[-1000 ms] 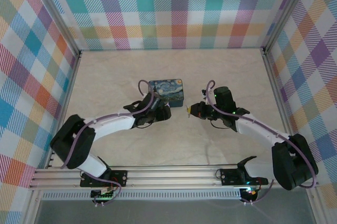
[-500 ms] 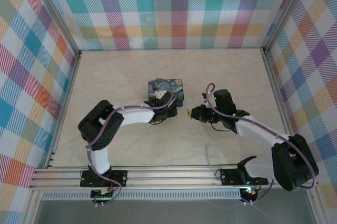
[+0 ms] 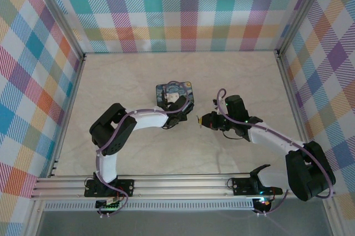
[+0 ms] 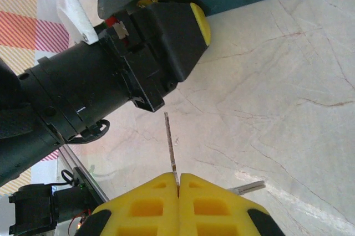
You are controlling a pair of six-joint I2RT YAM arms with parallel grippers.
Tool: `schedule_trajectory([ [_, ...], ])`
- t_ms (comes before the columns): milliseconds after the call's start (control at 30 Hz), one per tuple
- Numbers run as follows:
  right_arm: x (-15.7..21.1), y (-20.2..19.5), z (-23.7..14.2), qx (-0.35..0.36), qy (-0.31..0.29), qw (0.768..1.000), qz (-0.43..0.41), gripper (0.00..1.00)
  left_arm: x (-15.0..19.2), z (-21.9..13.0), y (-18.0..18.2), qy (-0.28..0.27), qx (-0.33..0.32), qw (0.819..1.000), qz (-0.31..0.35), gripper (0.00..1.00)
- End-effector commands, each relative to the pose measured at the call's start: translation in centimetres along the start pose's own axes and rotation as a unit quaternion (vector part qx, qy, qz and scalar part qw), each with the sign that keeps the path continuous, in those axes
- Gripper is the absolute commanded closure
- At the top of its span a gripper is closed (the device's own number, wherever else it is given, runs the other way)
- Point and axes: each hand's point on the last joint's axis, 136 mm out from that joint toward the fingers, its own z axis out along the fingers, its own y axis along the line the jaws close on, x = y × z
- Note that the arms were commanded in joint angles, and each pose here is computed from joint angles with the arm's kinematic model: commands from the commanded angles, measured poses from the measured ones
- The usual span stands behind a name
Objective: Unlock the padlock with the key
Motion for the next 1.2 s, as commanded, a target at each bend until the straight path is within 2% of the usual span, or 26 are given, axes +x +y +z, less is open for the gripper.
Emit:
schedule_trajectory([
  [0, 0.6, -0.1, 0.2, -0.008, 0.010, 1.000, -0.009, 1.00, -0.3, -0.2, -0.1, -0.006, -0.017, 1.000, 0.015, 0.74],
  [200, 1.1, -0.3, 0.1, -0.007, 0.017, 1.000, -0.007, 1.00, -0.7, -0.9, -0.5, -0.001, -0.010, 1.000, 0.024, 0.84],
  [467, 0.9, -0.1, 0.4, -0.014, 0.018, 1.000, -0.001, 1.00, -0.7, -2.0, -0.8, 0.022, -0.008, 0.999, 0.037, 0.84],
  [600, 1.4, -0.2, 0.3, -0.011, 0.029, 1.000, -0.004, 1.00, -1.0, -3.6, -1.5, 0.043, 0.018, 0.998, 0.033, 0.85],
  [800, 1.8, 0.2, 0.4, -0.025, 0.036, 0.999, -0.012, 1.00, -1.9, -5.7, -2.2, 0.088, 0.072, 0.993, 0.012, 0.96],
  [1167, 2.8, 2.6, 0.2, -0.041, 0.043, 0.997, -0.046, 1.00, -3.4, -9.2, -2.3, 0.168, 0.173, 0.968, -0.072, 0.97],
])
